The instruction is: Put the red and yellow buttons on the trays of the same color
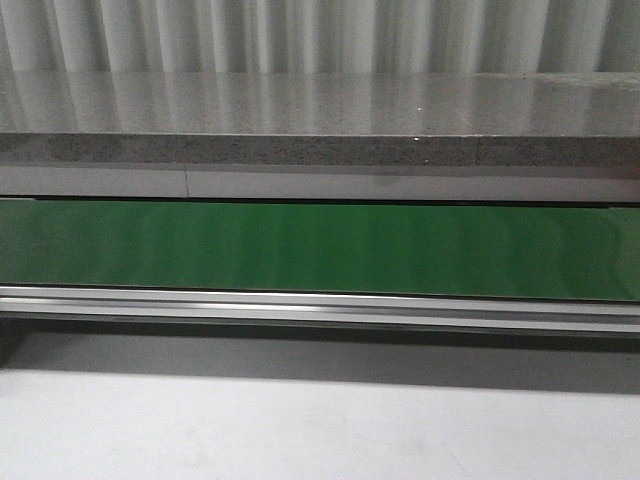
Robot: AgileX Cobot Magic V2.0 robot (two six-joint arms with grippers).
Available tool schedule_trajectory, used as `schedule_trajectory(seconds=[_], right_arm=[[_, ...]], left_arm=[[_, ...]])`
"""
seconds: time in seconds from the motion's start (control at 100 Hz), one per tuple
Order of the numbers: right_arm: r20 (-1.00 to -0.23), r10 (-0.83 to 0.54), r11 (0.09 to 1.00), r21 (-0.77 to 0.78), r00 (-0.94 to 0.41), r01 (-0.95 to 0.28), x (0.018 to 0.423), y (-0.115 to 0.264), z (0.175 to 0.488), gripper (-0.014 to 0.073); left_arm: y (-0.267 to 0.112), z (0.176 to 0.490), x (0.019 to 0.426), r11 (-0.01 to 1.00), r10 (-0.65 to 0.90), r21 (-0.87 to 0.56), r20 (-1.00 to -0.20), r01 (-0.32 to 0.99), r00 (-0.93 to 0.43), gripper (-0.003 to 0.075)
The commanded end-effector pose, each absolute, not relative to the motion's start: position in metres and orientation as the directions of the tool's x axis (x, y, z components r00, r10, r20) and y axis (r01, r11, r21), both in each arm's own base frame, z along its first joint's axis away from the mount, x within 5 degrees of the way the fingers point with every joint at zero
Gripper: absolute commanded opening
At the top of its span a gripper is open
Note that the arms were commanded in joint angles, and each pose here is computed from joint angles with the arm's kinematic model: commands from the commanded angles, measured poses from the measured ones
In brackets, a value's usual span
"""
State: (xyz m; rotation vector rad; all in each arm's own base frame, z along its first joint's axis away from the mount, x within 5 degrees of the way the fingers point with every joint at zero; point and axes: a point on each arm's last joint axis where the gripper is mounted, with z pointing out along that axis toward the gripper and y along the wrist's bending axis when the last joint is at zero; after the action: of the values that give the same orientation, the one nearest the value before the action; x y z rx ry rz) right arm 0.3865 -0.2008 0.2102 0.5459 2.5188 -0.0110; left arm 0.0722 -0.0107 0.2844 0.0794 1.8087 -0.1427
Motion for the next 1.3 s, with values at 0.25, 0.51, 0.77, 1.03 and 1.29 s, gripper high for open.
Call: schedule_trajectory(seconds=[0.25, 0.51, 0.77, 1.03, 1.29], right_arm=[[-0.703, 0.293, 0.933, 0.064, -0.647, 0.354, 0.371, -0.188, 0.288, 0.0424], [-0.746, 0.097, 0.983, -0.032, -0.658, 0.181, 0.347, -0.13, 0.317, 0.0084], [-0.786, -0.004, 0.997, -0.051, -0.619, 0.059, 0.306, -0.07, 0.332, -0.0065], [-0.829, -0.098, 0.995, -0.067, -0.551, -0.076, 0.245, -0.016, 0.335, -0.0065], [-0.895, -0.132, 0.986, -0.075, -0.427, -0.147, 0.174, 0.007, 0.336, -0.0065]], left_arm=[[-0.011, 0.301, 0.073, 0.987, -0.049, -0.069, -0.989, 0.142, -0.141, -0.002], [-0.011, 0.301, 0.073, 0.987, -0.049, -0.069, -0.989, 0.142, -0.141, -0.002], [-0.011, 0.301, 0.073, 0.987, -0.049, -0.069, -0.989, 0.142, -0.141, -0.002], [-0.011, 0.301, 0.073, 0.987, -0.049, -0.069, -0.989, 0.142, -0.141, -0.002], [-0.011, 0.301, 0.073, 0.987, -0.049, -0.069, -0.989, 0.142, -0.141, -0.002]])
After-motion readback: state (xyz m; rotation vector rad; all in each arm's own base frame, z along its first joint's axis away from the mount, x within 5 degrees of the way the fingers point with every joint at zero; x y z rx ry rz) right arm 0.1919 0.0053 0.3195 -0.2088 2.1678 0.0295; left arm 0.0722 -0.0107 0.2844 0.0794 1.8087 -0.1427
